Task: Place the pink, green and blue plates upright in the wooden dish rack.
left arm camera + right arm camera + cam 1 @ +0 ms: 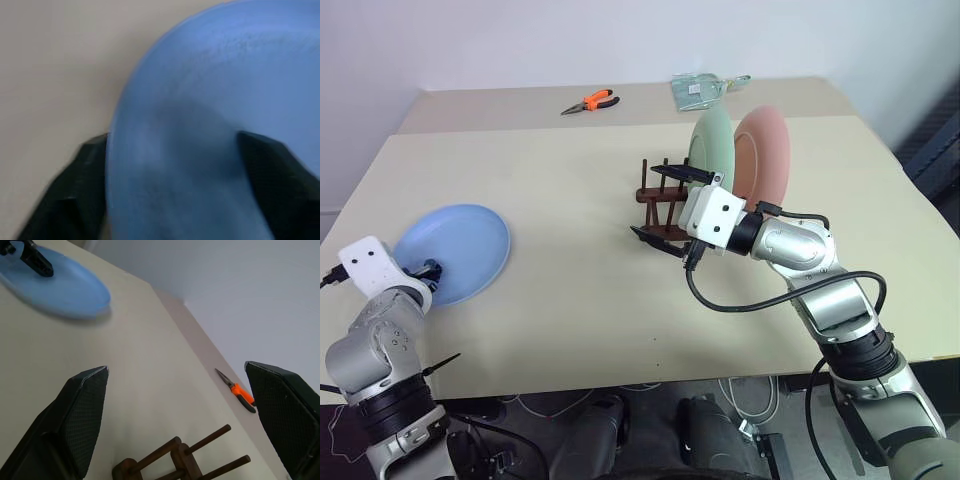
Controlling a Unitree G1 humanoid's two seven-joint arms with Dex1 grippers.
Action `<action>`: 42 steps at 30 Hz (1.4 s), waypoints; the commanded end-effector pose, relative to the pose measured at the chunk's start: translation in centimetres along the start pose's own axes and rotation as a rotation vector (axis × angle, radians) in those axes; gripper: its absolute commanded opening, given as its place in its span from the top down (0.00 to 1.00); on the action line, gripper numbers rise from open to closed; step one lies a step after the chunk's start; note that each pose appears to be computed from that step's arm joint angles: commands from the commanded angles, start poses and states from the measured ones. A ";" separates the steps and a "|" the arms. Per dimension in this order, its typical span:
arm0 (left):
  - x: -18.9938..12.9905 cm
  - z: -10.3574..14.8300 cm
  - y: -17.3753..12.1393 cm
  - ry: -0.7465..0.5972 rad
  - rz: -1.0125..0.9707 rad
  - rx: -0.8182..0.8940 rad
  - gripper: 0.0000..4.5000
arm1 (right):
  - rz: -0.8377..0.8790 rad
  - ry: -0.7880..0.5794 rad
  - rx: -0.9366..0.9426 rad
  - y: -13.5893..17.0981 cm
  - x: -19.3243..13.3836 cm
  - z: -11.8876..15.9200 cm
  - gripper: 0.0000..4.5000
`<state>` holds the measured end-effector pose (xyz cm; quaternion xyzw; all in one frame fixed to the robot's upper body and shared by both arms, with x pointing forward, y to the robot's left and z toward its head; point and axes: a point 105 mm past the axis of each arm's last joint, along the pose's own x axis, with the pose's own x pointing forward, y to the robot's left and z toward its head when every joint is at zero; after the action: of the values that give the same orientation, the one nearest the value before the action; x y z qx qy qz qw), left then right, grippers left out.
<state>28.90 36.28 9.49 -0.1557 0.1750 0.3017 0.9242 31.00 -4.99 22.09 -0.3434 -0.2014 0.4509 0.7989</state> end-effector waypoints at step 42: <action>-14.8 15.7 -23.0 -0.626 -0.929 0.075 0.33 | -0.119 0.077 -0.610 -2.1 3.8 -0.6 1.00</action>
<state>36.07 15.47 31.18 -0.0817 -0.1179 -0.1535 0.9777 35.05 -2.55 21.33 -0.5838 -0.2819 0.3323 0.6850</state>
